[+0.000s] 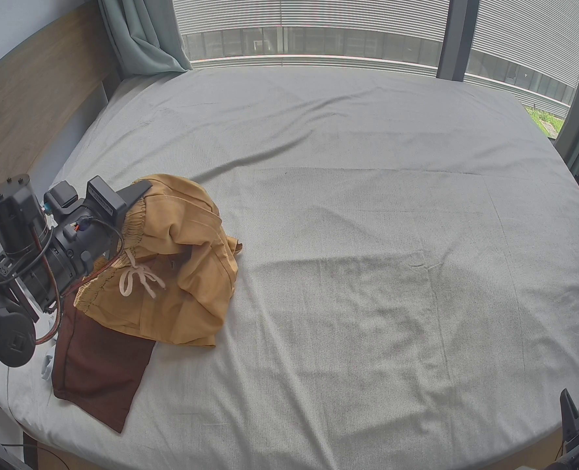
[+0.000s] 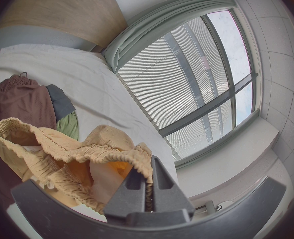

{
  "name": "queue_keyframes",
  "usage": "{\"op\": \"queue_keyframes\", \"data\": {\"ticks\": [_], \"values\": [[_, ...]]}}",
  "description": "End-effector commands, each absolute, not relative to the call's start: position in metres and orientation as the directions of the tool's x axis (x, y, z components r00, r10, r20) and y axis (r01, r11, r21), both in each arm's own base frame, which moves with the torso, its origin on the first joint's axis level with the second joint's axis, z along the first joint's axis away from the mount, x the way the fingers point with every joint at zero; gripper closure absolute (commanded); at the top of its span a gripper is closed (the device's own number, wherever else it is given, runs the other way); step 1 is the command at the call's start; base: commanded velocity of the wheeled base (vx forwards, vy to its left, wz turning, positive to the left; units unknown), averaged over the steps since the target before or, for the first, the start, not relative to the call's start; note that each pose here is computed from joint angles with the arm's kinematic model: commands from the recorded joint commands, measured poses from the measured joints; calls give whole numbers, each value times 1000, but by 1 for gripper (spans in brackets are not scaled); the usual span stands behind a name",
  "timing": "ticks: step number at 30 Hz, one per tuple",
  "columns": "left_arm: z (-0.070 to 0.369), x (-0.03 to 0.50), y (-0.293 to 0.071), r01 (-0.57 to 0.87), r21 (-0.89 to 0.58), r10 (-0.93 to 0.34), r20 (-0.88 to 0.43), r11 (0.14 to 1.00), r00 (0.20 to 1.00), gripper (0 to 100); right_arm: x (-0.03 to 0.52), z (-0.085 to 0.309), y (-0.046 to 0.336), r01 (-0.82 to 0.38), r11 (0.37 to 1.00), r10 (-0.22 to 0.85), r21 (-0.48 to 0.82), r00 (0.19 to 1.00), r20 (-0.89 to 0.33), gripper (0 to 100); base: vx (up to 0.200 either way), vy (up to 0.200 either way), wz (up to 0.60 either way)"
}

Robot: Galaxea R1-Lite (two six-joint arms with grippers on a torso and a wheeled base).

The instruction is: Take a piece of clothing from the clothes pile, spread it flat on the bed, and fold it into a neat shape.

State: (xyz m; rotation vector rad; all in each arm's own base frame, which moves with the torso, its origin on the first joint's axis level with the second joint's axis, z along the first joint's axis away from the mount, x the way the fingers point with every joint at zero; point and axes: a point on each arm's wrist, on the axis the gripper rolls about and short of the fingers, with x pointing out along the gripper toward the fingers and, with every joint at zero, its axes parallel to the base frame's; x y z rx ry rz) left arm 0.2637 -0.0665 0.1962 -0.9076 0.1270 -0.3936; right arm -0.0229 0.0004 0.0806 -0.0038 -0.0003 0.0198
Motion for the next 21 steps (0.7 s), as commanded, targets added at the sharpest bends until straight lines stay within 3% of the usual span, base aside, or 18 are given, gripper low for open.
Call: {"op": "queue_keyframes", "data": {"ticks": [1, 21], "values": [[202, 257, -73, 298, -798, -403, 76, 524, 912, 100, -23, 76, 0, -21, 1000, 21, -5, 1000, 0, 0, 0, 0, 0], [206, 245, -103, 295, -833, -409, 92, 469, 908, 100, -23, 76, 0, -20, 1000, 20, -5, 1000, 0, 0, 0, 0, 0]]}}
